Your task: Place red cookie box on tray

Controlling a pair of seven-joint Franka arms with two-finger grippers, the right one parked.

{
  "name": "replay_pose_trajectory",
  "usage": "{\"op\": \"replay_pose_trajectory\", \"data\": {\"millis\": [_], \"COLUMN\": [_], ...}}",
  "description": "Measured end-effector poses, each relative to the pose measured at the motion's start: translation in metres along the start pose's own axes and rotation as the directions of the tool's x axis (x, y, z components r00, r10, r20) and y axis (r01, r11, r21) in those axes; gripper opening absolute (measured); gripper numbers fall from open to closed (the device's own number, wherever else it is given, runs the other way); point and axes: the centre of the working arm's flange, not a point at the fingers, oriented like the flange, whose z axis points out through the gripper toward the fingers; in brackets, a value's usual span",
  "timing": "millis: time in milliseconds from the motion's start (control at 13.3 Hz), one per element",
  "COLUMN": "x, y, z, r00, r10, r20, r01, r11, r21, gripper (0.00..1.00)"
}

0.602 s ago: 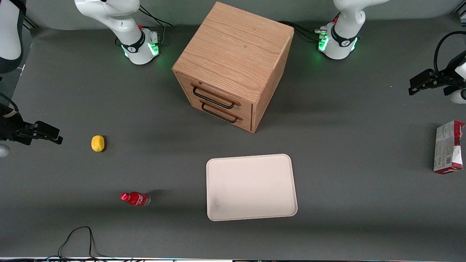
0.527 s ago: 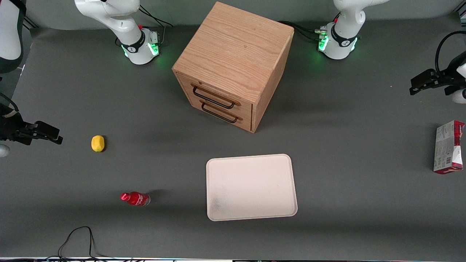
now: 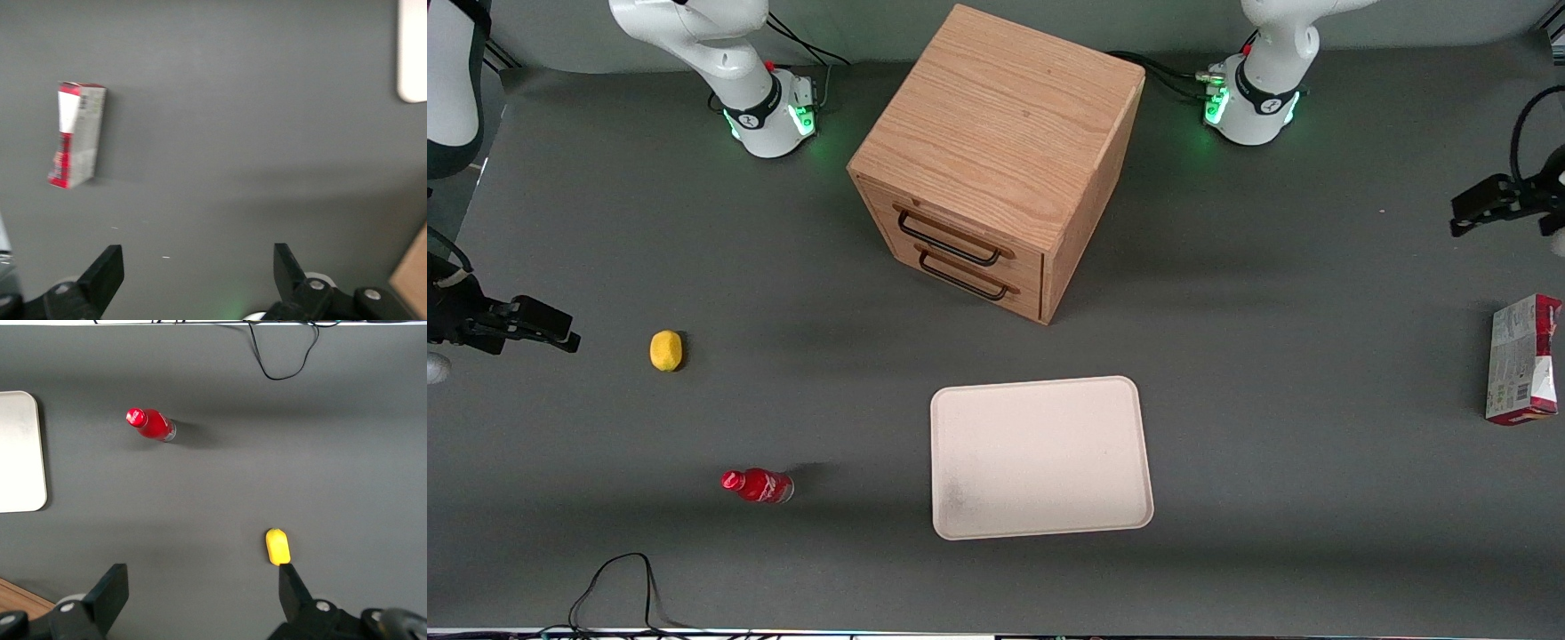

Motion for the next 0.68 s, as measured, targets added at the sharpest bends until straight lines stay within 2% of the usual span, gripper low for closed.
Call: {"op": "replay_pose_trajectory", "data": {"millis": [226,301,452,602,677], "x": [0.019,0.026,0.040,0.055,0.062], "y": [-0.090,-0.121,-0.162,-0.189,-0.204], "z": [0.051,0.076,0.122,0.164,0.187], "r00": [0.989,0.981,0.964,0.937,0.924], "r10": [0.137,0.186,0.263,0.350,0.383], "r20": [-0.047,-0.053,-0.028,0.003,0.006], "r01": [-0.136,-0.184,-0.262,-0.350,-0.383], "r11": [0.991,0.982,0.964,0.937,0.924], "r21": [0.020,0.033,0.033,0.000,-0.023], "gripper": [1.00,1.00,1.00,1.00,1.00]}}
